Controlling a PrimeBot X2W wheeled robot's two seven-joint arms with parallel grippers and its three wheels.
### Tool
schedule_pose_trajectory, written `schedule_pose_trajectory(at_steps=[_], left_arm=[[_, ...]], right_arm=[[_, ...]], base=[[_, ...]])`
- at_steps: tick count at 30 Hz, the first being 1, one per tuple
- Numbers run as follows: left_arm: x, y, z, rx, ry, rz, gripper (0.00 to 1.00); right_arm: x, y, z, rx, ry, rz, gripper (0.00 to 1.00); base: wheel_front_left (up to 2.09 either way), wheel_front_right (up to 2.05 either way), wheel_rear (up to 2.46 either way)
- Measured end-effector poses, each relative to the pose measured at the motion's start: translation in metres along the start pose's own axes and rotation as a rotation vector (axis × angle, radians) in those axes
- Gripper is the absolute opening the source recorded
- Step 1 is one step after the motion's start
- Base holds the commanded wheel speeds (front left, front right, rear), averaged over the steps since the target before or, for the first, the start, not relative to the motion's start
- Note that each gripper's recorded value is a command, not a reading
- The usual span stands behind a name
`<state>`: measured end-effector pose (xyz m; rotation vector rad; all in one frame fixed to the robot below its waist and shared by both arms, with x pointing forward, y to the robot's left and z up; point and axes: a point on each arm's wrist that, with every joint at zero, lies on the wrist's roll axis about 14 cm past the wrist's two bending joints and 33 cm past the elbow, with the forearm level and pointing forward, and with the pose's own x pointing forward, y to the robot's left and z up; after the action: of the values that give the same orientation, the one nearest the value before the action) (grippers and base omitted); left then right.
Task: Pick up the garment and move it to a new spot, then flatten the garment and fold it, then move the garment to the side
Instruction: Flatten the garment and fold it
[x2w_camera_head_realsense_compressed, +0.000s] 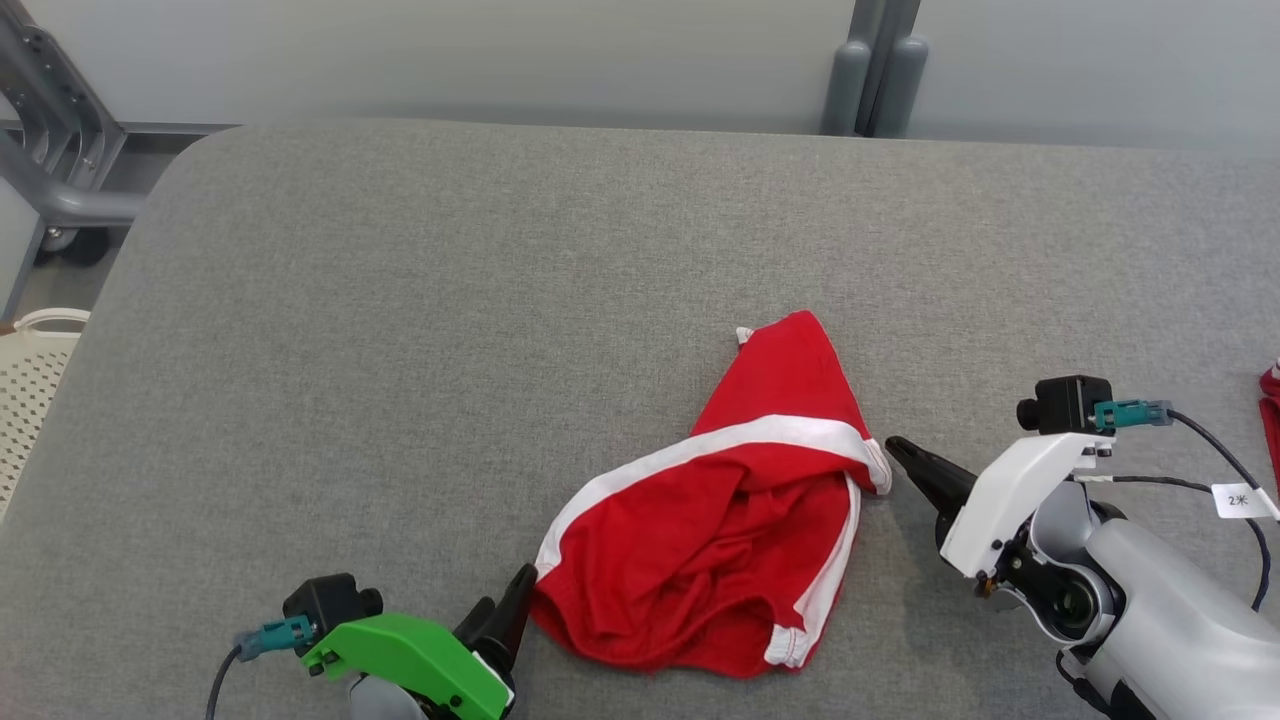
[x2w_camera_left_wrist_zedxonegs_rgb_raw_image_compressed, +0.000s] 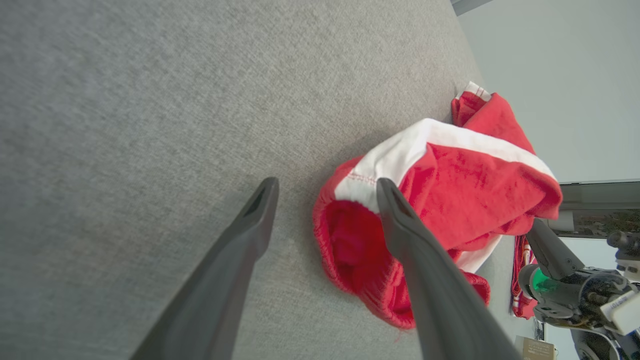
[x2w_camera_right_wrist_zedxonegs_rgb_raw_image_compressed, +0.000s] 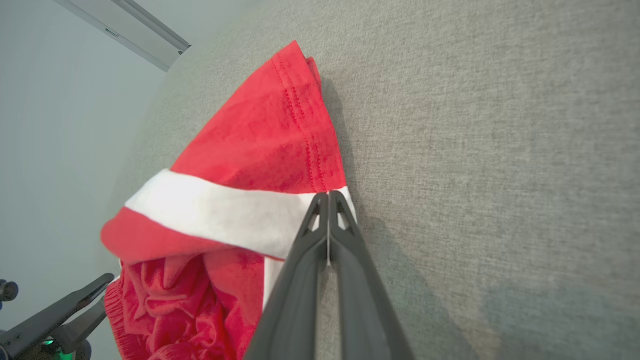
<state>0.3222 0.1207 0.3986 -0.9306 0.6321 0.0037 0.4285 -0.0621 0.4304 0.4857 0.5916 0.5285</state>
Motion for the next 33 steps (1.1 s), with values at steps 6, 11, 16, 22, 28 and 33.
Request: schedule_pose_trajectory(at_steps=[6,11,16,22,28,33], left_arm=[[0.001,-0.010,0.001,-0.089,0.009,-0.044,1.00],[-0.001,-0.012,0.004,-0.132,0.013,-0.051,1.00],[-0.005,-0.014,0.005,-0.159,0.030,-0.057,1.00],[-0.012,-0.027,0.000,-0.231,0.077,-0.100,1.00],[-0.015,-0.036,0.001,-0.297,0.092,-0.125,1.00],[-0.012,-0.029,-0.005,-0.314,0.108,-0.092,1.00]], right_arm=[[-0.005,-0.002,0.001,-0.004,-0.008,-0.004,0.00],[-0.006,-0.003,0.003,-0.013,-0.014,-0.006,0.00],[-0.006,-0.004,0.005,-0.017,-0.022,-0.007,0.00],[-0.005,-0.007,0.004,-0.022,-0.020,-0.009,0.00],[-0.002,-0.005,0.006,-0.027,-0.021,-0.002,0.00],[0.000,-0.006,0.003,-0.024,-0.013,-0.001,0.00]], base=[[0.00,0.00,0.00],[0.00,0.00,0.00],[0.00,0.00,0.00],[0.00,0.00,0.00],[0.00,0.00,0.00],[0.00,0.00,0.00]])
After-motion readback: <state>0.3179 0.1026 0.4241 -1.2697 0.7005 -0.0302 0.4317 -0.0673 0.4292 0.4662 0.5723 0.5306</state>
